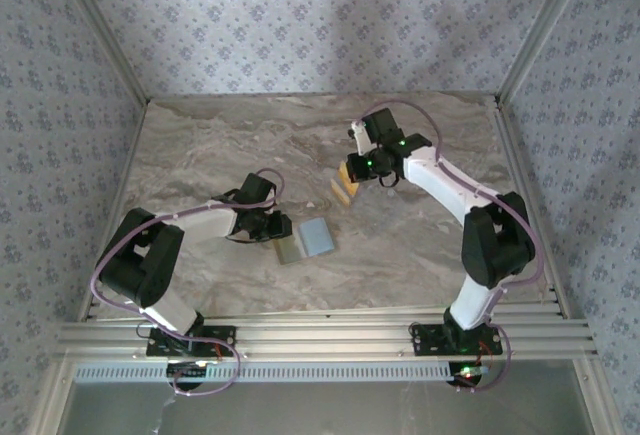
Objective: Put the credit cards into the card holder
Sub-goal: Pick up the credit card from the storage box, then move the card holder to the center of the table.
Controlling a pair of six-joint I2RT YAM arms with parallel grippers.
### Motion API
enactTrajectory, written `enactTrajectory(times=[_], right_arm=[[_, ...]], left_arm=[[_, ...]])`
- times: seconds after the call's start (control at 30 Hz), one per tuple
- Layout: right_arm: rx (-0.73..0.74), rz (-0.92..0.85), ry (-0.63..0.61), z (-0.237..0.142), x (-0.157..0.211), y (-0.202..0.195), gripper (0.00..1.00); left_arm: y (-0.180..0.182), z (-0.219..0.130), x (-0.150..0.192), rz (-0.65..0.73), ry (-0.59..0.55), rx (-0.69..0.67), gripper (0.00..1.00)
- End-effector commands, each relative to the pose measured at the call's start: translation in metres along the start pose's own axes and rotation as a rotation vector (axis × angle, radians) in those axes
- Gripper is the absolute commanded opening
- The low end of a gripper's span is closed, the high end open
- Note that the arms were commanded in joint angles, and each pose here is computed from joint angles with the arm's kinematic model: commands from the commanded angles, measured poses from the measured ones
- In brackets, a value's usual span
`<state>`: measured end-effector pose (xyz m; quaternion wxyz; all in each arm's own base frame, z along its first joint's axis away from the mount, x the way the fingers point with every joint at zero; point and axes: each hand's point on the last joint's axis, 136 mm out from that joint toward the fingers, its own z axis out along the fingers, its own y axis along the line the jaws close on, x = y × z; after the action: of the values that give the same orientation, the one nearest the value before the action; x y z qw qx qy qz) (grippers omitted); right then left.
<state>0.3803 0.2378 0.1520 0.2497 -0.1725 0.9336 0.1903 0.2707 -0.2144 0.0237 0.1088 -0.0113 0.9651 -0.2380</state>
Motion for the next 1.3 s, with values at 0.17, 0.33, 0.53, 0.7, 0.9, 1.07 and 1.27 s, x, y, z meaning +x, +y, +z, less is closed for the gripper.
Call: enactTrajectory(times=[0.17,0.33,0.53,0.7,0.9,1.07,1.27], right_arm=[[-0.109,-0.043,-0.023,-0.017,0.027,0.071,0.0],[-0.122,-0.055,-0.01,-0.005,0.049,0.101,0.0],[-0.133,-0.045,0.033,0.02,0.079,0.119,0.0],[-0.096,-0.04,0.061,0.037,0.093,0.116,0.0],[-0.087,-0.032,0.079,0.047,0.1,0.114,0.0],[-0.07,-0.034,0.087,0.053,0.104,0.113,0.0],[-0.069,-0.035,0.095,0.055,0.109,0.114,0.0]], left_arm=[[0.007,0.01,0.01,0.011,0.043,-0.031,0.29],[0.007,0.01,0.011,0.01,0.044,-0.029,0.29],[0.006,0.008,0.011,0.01,0.04,-0.024,0.29],[0.005,0.007,0.011,0.012,0.038,-0.021,0.29],[0.005,0.007,0.012,0.011,0.039,-0.021,0.29],[0.004,0.007,0.011,0.012,0.038,-0.02,0.29],[0.005,0.007,0.011,0.012,0.039,-0.021,0.29]])
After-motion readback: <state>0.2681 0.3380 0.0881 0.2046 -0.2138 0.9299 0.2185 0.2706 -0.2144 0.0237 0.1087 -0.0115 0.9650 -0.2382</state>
